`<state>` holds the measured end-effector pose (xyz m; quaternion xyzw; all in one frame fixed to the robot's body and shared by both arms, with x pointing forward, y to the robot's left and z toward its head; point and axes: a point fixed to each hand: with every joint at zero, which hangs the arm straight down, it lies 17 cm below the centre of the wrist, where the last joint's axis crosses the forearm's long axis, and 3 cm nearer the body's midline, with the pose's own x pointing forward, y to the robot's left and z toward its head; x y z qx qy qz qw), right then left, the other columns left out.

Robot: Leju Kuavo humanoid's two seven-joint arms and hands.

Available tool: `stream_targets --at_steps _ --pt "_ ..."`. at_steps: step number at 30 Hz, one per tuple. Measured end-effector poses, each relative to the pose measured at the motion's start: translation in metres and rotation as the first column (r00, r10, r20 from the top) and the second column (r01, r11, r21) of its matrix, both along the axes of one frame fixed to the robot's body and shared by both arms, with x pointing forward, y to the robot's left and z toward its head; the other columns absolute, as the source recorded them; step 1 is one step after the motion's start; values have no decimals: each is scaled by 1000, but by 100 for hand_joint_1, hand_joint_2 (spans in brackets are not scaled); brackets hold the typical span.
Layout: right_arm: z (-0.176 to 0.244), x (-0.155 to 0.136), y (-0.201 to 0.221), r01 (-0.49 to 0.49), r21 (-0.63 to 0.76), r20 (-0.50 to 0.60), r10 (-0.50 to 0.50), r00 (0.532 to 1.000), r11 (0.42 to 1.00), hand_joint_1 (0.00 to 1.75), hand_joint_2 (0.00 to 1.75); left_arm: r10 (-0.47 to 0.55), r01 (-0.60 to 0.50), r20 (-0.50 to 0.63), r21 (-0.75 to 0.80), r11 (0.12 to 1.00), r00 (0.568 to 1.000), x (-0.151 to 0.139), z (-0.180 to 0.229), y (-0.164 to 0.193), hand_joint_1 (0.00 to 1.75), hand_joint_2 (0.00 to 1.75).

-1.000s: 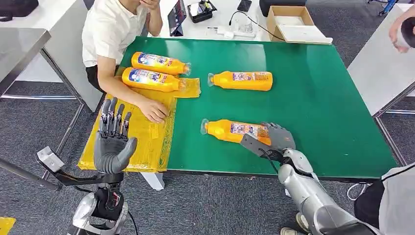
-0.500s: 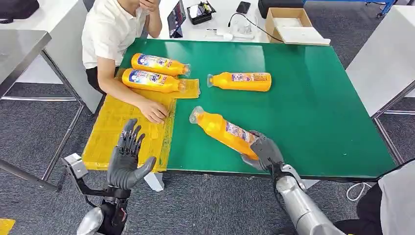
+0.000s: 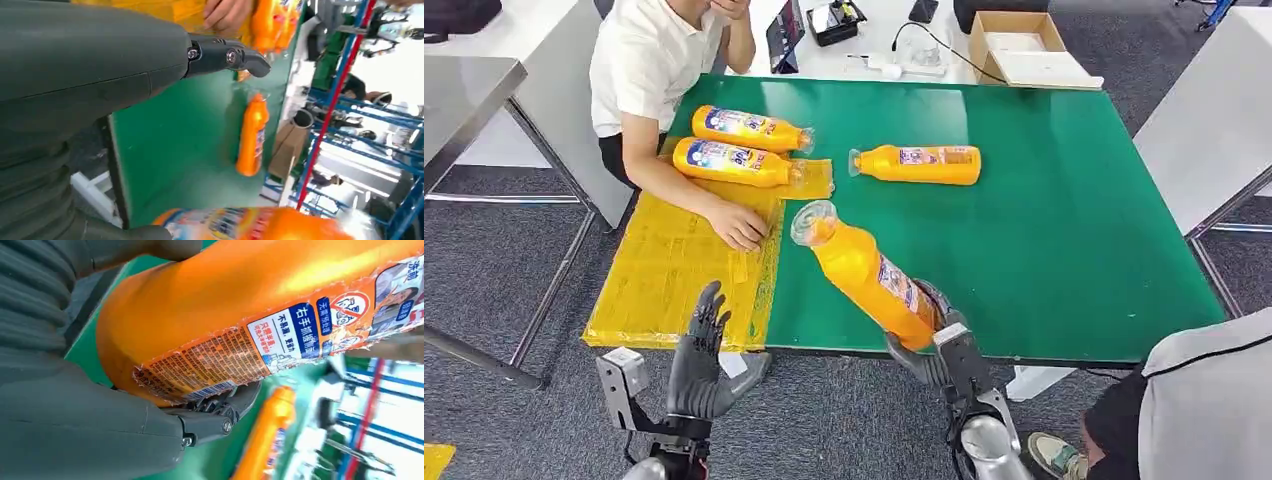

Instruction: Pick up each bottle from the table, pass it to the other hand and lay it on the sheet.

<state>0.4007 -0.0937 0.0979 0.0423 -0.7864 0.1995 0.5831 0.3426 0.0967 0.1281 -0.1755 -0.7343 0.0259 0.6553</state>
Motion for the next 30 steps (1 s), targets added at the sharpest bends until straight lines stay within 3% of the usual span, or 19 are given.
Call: stream_targets --at_steps 8,17,23,30 --pt "36 -11 21 -17 112 77 8 997 994 175 175 -63 63 3 -23 998 998 1 0 -26 0 175" --pt "43 -19 50 -83 95 101 73 992 992 175 175 -119 119 23 -32 992 993 2 5 -50 0 175" --pt "26 -30 83 -174 10 85 172 981 985 175 175 -218 219 19 -136 966 976 -8 13 -68 0 175" --pt "7 -45 107 -248 -29 51 249 967 968 175 175 -259 258 24 -203 945 966 -9 21 -73 0 175"
